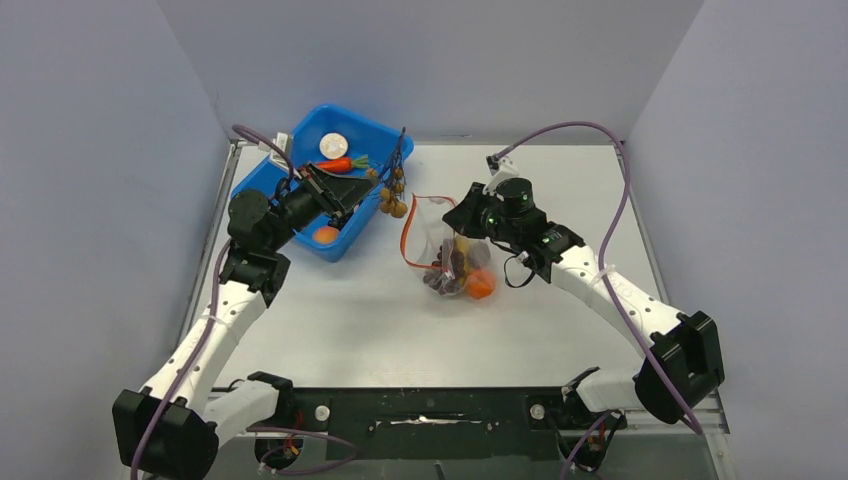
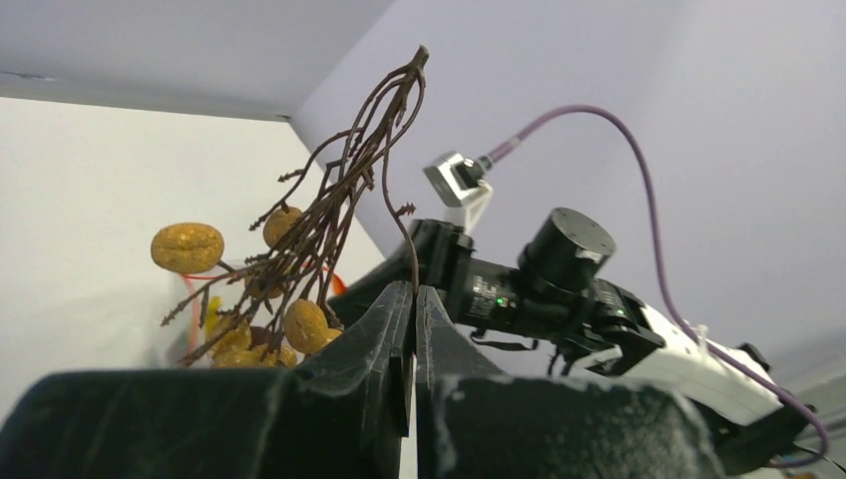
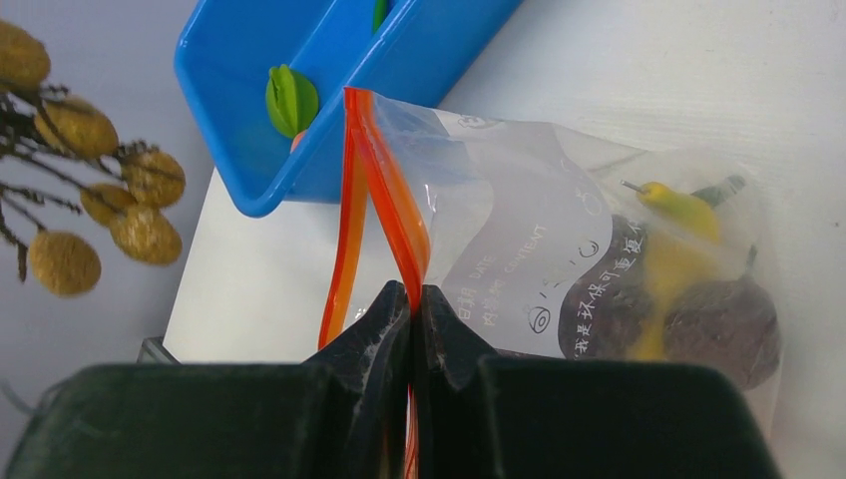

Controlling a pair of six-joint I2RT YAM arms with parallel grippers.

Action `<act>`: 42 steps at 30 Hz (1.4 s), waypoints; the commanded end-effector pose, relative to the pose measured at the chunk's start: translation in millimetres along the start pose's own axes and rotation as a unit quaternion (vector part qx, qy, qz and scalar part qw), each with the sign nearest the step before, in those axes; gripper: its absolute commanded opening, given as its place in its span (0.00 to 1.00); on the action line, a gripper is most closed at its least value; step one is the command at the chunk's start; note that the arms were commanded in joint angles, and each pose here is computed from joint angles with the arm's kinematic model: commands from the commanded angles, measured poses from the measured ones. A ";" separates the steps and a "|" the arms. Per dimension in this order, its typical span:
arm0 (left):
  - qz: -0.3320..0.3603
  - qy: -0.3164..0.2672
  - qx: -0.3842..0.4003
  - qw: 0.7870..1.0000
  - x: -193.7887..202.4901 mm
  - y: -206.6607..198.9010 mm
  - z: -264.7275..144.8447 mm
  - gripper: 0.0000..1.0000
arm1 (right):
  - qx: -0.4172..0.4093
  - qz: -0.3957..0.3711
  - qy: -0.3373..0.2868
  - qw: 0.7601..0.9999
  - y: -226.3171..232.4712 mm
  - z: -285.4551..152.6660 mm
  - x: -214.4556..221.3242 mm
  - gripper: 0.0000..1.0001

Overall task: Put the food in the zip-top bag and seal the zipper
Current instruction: Place the fake fruit in the zipper food storage bag.

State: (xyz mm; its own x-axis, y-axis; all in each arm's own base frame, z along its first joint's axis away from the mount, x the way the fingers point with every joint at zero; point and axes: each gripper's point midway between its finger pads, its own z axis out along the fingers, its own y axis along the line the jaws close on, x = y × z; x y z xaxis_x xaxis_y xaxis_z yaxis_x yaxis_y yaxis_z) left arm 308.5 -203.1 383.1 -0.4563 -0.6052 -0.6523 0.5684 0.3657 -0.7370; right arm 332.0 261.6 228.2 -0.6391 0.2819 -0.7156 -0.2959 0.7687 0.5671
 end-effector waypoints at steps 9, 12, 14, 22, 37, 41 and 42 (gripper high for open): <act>-0.055 -0.044 0.082 0.994 34.2 -40.7 12.0 0.00 | -0.052 0.001 -0.052 0.997 35.1 -5.0 -35.4 0.00; -0.071 -0.044 0.078 0.993 54.1 -29.7 15.7 0.00 | -0.055 0.000 -0.053 0.997 37.2 -5.3 -37.4 0.00; -0.078 -0.039 0.063 0.994 68.8 -13.5 17.3 0.00 | -0.056 0.000 -0.055 0.997 37.9 -5.8 -38.1 0.00; -0.079 -0.001 -0.013 0.997 112.3 48.2 24.2 0.00 | -0.060 -0.002 -0.059 0.996 40.4 -12.7 -40.4 0.00; -0.071 0.090 -0.042 0.993 160.9 72.9 32.1 0.00 | -0.058 -0.006 -0.069 0.996 41.0 -14.0 -47.0 0.00; -0.064 0.107 -0.039 0.991 170.6 70.5 34.2 0.00 | -0.064 -0.008 -0.068 0.996 46.5 -12.6 -50.8 0.00; -0.063 0.113 -0.039 0.991 174.0 70.3 35.0 0.00 | -0.067 -0.009 -0.069 0.995 48.1 -12.9 -52.1 0.00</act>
State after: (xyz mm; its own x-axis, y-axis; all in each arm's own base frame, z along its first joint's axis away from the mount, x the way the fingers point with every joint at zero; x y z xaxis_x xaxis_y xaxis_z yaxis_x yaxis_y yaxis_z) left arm 293.0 -292.6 197.3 -0.6905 -0.5088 -0.5141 0.3486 0.3887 -0.8529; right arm 332.3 266.2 238.4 -0.6341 0.2964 -0.7142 -0.3067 0.7514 0.5842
